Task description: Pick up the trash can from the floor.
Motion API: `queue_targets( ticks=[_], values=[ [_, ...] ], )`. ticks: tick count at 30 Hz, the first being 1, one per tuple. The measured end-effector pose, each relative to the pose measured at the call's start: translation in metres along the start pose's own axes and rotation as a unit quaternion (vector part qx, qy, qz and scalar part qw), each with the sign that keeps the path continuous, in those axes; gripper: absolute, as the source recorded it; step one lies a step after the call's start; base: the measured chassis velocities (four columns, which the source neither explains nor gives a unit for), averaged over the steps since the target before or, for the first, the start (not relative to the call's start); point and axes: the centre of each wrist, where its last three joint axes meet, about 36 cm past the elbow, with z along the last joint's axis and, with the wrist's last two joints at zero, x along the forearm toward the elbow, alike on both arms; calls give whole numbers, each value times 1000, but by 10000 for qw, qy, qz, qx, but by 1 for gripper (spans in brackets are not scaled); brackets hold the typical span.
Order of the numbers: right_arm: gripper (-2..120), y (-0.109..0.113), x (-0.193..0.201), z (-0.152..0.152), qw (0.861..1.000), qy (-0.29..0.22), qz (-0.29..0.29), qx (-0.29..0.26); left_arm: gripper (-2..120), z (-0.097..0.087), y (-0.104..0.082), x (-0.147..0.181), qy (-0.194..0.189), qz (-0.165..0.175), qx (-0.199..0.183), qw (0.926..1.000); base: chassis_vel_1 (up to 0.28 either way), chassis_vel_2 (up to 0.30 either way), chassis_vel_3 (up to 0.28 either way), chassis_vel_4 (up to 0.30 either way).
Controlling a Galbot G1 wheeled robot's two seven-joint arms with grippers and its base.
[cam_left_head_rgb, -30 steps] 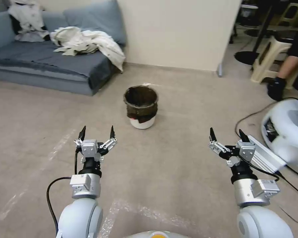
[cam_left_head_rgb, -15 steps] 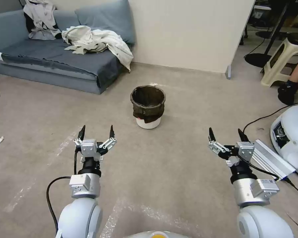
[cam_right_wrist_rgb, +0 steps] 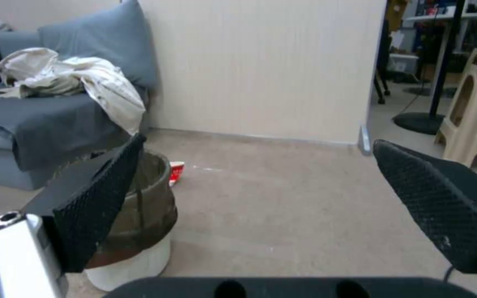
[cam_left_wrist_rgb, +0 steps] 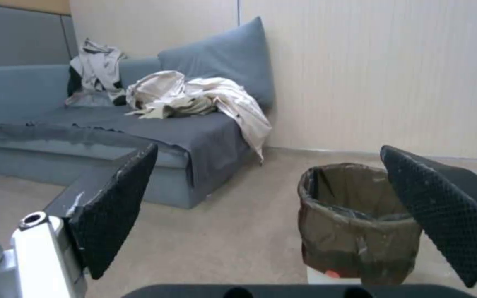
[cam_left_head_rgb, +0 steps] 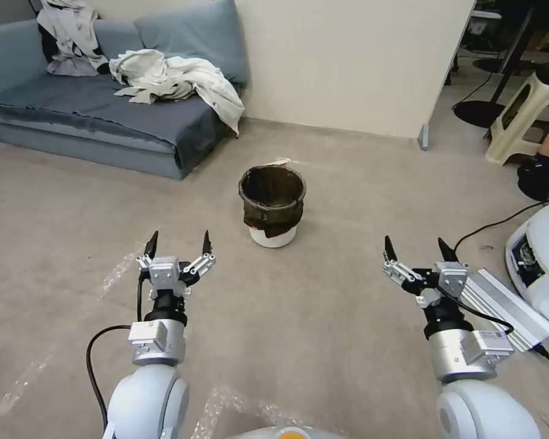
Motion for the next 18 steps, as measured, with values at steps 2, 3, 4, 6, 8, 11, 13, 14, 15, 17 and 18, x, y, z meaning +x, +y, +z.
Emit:
queue_targets(
  ticks=[2,3,4,6,8,11,13,14,15,17,18],
  values=[
    [100,0,0,0,10000,-5,-3,1,100,0,0,0,-2,0,3,10000,-74,51,63,-48],
    [100,0,0,0,10000,-5,-3,6,100,0,0,0,-3,-1,9,10000,-73,60,71,-80],
    [100,0,0,0,10000,-5,-3,13,100,0,0,0,-2,-1,14,10000,-73,76,65,-80],
    [100,1,0,0,10000,-5,-2,17,100,0,0,0,-1,0,22,10000,-83,76,54,-65],
    [100,1,0,-1,10000,-5,0,18,100,0,0,0,1,2,37,10000,-79,58,71,-78],
    [100,1,1,-1,10000,-7,2,27,100,0,0,0,4,5,55,10000,-77,106,90,-111],
    [100,1,1,-1,10000,-7,6,43,100,0,1,0,4,6,66,10000,-103,122,101,-86],
    [100,1,1,-1,10000,-8,8,47,100,0,1,-1,4,6,75,10000,-117,131,115,-113],
    [100,1,1,-1,10000,-8,8,47,100,0,1,-1,4,6,75,10000,-117,131,115,-113],
    [100,1,1,-1,10000,-11,9,48,100,0,1,-1,6,7,90,10000,-115,121,105,-137],
    [100,2,0,-1,10000,-12,8,48,100,0,1,-1,6,8,93,10000,-133,111,132,-118]
  ],
)
